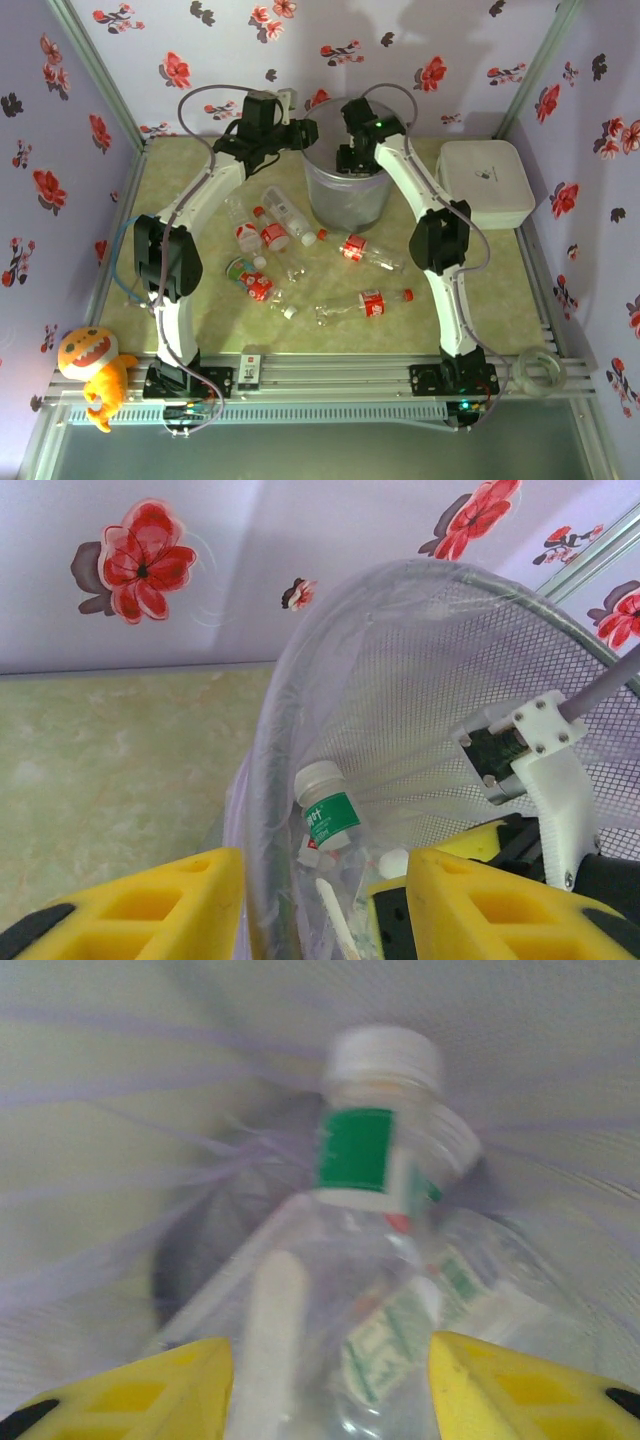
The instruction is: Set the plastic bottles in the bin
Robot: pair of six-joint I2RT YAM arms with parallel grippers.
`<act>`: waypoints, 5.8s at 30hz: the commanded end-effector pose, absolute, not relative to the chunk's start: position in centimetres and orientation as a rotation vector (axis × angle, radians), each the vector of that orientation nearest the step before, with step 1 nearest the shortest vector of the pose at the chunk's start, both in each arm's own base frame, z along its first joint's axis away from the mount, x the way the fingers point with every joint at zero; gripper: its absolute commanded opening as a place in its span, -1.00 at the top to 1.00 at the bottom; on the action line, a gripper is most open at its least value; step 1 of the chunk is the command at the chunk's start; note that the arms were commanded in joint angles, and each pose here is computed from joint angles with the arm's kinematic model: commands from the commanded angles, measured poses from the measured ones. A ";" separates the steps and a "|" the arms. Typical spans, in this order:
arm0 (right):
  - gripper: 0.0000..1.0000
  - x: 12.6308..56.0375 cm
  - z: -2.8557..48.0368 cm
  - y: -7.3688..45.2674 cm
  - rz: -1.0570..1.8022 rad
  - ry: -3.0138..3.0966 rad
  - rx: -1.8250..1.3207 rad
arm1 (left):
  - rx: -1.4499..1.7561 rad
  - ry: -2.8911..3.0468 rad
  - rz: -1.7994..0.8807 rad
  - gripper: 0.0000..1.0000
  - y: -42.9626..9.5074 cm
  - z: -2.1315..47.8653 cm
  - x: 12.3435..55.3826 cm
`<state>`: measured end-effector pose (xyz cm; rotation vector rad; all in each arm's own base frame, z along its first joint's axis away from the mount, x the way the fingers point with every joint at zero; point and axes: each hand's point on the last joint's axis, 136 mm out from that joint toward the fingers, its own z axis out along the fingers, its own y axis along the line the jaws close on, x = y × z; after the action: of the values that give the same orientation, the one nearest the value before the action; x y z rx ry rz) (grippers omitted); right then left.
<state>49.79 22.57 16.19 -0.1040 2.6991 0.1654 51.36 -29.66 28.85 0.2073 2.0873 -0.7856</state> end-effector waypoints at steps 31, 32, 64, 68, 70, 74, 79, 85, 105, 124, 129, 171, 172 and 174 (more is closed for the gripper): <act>-0.16 33.4 32.6 24.1 0.558 2.197 -0.695 | 0.191 2.055 -0.778 0.11 -28.4 29.7 51.6; -0.16 32.3 31.8 24.9 0.554 2.197 -0.754 | 0.186 2.051 -0.778 0.11 -28.2 29.9 51.8; -0.21 30.4 6.1 41.3 0.274 2.384 -0.820 | 0.202 2.029 -0.836 0.06 -28.1 31.7 51.3; -0.07 30.1 5.4 40.8 0.256 2.417 -0.819 | 0.201 2.029 -0.835 0.06 -28.0 31.7 51.2; -0.01 29.8 5.7 40.2 0.241 2.422 -0.816 | 0.204 2.028 -0.835 0.06 -28.1 31.7 51.2; 0.11 29.3 6.8 39.0 0.216 2.425 -0.824 | 0.200 2.028 -0.838 0.06 -28.1 31.5 51.3; 0.09 28.4 7.3 37.7 0.198 2.448 -0.857 | 0.198 2.026 -0.839 0.06 -28.1 31.5 51.4; -0.21 27.7 7.4 36.7 0.223 2.515 -0.886 | 0.205 2.025 -0.836 0.06 -28.0 31.7 51.2; -0.08 28.5 6.4 37.2 0.229 2.536 -0.882 | 0.197 2.033 -0.838 0.06 -28.1 31.2 51.3; 0.06 18.6 21.8 25.2 0.566 2.521 -1.079 | 0.154 1.990 -0.847 0.07 -27.7 32.6 52.6; 0.11 20.6 28.2 23.9 0.771 2.336 -0.839 | 0.133 1.999 -0.854 0.07 -27.8 31.9 53.0; -0.19 45.4 24.4 28.0 0.579 2.445 -0.168 | 0.174 2.066 -0.854 0.08 -28.8 29.6 52.2; -0.27 45.3 24.3 28.0 0.578 2.451 -0.177 | 0.175 2.064 -0.855 0.08 -28.8 29.7 52.2; -0.44 45.2 24.7 27.9 0.568 2.447 -0.203 | 0.175 2.064 -0.855 0.08 -28.9 29.7 52.2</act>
<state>45.57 27.73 25.49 -0.1865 2.4184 0.5850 52.07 -28.30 29.63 0.1494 2.0712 -0.8502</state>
